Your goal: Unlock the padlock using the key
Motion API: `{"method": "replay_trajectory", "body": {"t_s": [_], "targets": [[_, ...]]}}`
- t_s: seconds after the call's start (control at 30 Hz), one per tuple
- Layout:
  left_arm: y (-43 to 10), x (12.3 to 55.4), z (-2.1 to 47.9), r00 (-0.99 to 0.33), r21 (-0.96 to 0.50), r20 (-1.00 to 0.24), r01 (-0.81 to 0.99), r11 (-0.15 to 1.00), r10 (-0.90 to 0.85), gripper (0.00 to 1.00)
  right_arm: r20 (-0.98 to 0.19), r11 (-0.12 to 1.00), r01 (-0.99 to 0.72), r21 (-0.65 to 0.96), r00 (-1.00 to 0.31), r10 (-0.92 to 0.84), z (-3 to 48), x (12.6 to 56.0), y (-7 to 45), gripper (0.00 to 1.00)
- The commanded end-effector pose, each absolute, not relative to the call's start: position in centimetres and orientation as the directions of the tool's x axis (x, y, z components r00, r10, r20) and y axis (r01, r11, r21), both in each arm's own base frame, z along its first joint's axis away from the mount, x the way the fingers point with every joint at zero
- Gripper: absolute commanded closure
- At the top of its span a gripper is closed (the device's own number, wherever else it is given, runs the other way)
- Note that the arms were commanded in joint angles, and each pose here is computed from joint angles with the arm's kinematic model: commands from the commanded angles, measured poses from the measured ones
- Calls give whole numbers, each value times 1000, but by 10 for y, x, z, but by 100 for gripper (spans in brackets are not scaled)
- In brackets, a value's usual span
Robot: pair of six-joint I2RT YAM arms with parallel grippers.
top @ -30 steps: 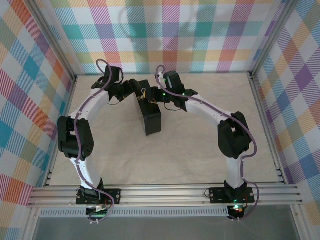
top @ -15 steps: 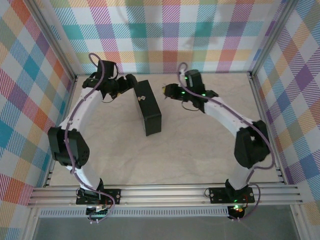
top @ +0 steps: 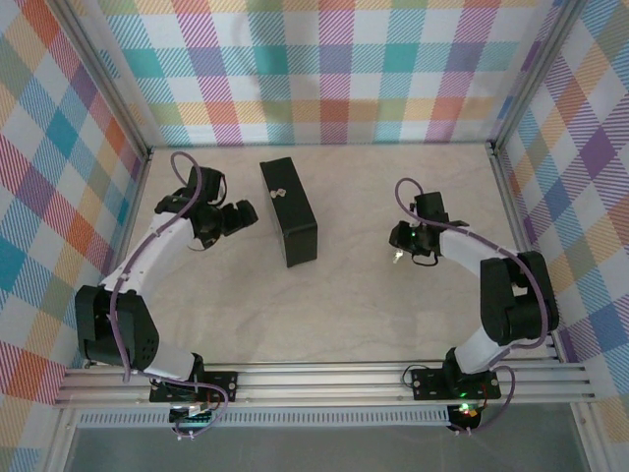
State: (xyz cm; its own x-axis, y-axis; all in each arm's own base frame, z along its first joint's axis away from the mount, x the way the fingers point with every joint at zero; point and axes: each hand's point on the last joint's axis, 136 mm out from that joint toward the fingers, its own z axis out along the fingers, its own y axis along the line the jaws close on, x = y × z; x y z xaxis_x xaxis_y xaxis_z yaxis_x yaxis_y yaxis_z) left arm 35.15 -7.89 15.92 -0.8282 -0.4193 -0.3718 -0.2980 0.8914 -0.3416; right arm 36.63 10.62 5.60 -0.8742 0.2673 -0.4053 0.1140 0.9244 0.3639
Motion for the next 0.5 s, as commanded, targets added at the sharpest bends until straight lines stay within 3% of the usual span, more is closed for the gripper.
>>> {"method": "replay_trajectory", "body": {"t_s": [0.0,0.1,0.3,0.37,0.4,0.47], "targets": [[-73,343,179,-795,-353,-437,-278,893,-421,6,-452,944,54,325,-868,205,59,375,104,71],[-69,339,172,-794,-336,-435,-293,895,-423,6,-417,954,47,296,-892,173,53,373,103,53],[-65,334,167,-810,-303,-420,-300,904,-410,5,-481,938,-42,344,-866,138,99,382,119,38],[-61,332,168,-810,-278,-429,-303,911,-400,4,-508,920,-106,377,-854,110,125,382,136,22],[-58,331,168,-808,-265,-430,-313,912,-402,3,-530,907,-157,390,-844,82,140,381,151,2],[-54,331,166,-803,-250,-424,-341,906,-420,3,-572,879,-246,408,-819,37,168,375,180,0]]}}
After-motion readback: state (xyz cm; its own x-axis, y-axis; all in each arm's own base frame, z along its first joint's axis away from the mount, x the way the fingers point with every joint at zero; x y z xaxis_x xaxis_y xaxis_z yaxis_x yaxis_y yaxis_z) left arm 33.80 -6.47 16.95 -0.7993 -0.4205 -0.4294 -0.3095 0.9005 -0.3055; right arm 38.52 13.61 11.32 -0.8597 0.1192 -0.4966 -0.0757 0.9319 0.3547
